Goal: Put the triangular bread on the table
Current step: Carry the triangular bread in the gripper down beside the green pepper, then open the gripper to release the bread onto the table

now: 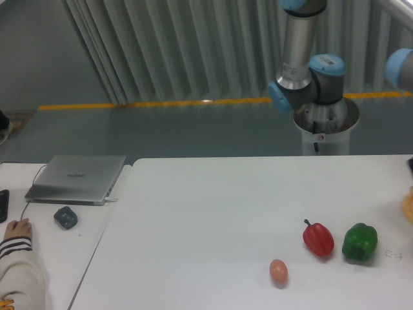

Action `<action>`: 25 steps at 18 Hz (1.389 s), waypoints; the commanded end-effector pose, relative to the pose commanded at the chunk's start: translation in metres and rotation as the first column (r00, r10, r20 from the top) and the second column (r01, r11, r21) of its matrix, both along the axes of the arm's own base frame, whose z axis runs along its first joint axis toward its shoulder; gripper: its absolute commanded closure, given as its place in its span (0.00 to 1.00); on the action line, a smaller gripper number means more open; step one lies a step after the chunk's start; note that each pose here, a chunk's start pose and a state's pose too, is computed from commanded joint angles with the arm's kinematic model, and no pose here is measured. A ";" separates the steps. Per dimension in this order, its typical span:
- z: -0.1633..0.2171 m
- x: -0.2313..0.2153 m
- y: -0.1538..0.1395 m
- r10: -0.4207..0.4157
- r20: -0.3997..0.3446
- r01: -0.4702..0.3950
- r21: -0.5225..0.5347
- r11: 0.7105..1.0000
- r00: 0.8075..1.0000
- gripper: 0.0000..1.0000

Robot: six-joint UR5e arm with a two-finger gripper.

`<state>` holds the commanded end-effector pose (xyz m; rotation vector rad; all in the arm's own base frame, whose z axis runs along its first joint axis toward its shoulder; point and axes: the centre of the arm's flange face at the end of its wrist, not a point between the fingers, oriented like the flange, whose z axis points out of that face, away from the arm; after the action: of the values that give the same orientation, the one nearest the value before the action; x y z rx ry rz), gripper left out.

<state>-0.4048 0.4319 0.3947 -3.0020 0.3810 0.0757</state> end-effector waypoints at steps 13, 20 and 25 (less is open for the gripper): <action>0.011 0.069 -0.021 -0.034 0.029 0.035 -0.037 0.999 0.999 0.00; 0.017 0.048 -0.032 -0.005 -0.024 0.003 -0.079 0.997 1.000 0.00; 0.017 -0.025 -0.045 0.057 -0.061 -0.064 -0.119 0.991 0.997 0.00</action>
<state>-0.4300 0.3872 0.4113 -3.1366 0.3106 0.1492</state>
